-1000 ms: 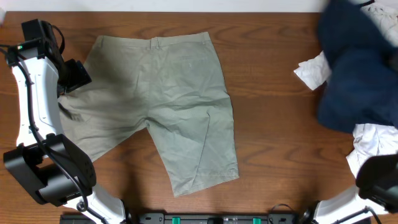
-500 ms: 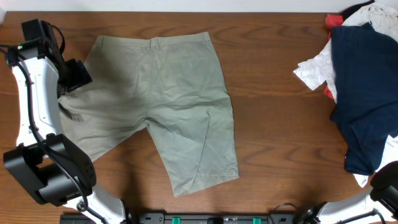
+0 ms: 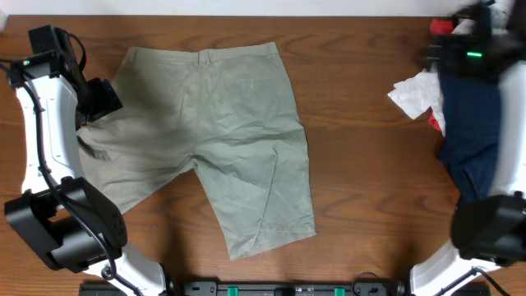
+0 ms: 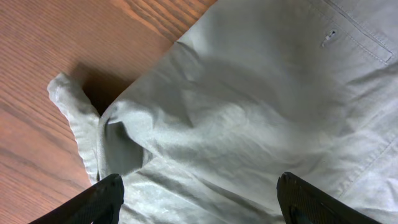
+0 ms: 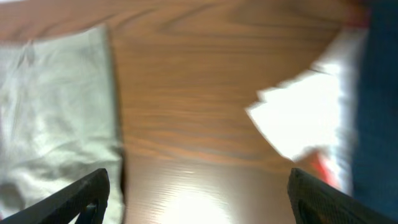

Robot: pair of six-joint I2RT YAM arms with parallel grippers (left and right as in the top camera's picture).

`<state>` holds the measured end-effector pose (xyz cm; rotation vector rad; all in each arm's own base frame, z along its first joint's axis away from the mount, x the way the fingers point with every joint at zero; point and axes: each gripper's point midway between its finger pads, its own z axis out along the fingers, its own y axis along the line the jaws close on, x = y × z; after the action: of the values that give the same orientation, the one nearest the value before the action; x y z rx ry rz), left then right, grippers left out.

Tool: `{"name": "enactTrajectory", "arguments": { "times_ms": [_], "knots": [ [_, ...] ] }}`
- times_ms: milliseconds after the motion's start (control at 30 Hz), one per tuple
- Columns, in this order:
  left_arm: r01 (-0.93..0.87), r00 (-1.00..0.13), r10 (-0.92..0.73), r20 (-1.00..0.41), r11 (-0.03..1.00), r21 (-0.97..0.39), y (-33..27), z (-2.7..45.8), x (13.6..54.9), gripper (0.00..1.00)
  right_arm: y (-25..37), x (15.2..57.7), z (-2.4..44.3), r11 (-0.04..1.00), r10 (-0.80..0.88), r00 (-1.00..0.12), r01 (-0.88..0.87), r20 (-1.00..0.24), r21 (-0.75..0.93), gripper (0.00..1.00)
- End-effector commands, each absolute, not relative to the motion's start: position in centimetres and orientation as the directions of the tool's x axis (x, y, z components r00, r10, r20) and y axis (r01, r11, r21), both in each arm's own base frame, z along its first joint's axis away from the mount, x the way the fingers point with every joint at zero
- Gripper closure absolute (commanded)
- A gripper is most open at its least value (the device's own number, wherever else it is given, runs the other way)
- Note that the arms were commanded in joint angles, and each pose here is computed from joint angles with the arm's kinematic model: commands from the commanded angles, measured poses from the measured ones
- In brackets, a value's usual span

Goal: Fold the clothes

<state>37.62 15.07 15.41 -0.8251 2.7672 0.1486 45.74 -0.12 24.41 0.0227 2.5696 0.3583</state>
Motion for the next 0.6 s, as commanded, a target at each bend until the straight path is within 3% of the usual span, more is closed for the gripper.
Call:
{"name": "enactTrajectory", "arguments": {
  "times_ms": [0, 267, 567],
  "knots": [
    [-0.545, -0.813, -0.519, -0.264, 0.838, 0.028, 14.9, 15.5, 37.5, 0.19, 5.5, 45.6, 22.5, 0.966, -0.017, -0.861, -0.146, -0.509, 0.214, 0.11],
    [-0.545, -0.812, -0.52, -0.265, 0.838, 0.028, 14.9, 15.5, 37.6, 0.19, 17.3, 43.8, 14.3, 0.901, -0.24, -0.849, -0.375, -0.47, 0.217, 0.16],
    [-0.545, -0.812, -0.52, -0.265, 0.838, 0.028, 14.9, 15.5, 37.5, 0.19, 21.8, 40.0, 6.0, 0.864, -0.374, -0.879, -0.446, -0.295, 0.233, 0.25]
  ]
}}
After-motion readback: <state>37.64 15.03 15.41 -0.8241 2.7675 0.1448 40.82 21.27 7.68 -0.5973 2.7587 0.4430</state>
